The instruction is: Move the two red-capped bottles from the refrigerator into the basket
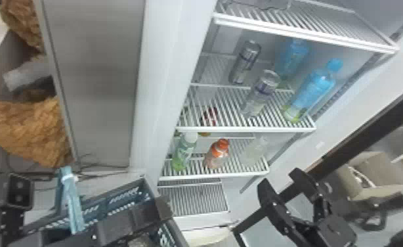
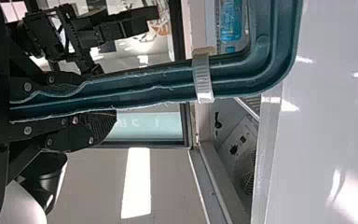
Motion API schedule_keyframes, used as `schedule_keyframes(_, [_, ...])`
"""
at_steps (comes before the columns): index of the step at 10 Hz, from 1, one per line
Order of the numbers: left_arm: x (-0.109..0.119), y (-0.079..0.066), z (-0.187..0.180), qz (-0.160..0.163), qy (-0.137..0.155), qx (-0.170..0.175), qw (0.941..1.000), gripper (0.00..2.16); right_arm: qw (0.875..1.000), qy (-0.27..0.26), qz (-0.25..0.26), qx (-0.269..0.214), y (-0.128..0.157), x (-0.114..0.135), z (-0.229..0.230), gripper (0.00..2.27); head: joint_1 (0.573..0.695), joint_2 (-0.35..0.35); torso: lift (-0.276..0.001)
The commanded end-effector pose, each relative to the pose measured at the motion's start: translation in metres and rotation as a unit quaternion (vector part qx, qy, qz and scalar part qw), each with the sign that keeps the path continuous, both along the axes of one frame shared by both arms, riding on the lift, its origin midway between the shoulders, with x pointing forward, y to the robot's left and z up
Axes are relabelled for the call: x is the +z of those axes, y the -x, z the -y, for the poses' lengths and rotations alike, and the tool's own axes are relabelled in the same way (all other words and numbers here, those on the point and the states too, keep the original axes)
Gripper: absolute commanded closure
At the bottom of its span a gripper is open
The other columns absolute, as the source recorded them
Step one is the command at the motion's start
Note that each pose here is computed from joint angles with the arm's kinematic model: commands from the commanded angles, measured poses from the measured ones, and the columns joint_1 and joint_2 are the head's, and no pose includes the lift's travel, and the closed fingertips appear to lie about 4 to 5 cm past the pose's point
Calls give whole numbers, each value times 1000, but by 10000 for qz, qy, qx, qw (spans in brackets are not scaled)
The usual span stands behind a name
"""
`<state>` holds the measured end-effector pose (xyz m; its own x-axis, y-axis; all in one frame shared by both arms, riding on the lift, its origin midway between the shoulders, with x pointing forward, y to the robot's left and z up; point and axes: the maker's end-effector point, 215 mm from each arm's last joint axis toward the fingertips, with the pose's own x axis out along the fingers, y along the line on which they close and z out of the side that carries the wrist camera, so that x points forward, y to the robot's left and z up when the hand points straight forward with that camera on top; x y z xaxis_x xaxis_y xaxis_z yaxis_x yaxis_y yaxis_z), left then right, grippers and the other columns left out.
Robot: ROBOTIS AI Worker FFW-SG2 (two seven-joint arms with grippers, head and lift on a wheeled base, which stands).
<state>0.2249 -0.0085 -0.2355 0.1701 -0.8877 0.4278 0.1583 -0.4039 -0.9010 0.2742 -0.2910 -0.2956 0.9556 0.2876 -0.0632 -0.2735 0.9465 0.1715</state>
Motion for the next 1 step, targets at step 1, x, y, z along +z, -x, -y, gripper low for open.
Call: schedule_keyframes(1, [-1,0,-1,-12,-1,23,10000,1205,10000,7,1,3,-1,0,0,121,695,-350,0])
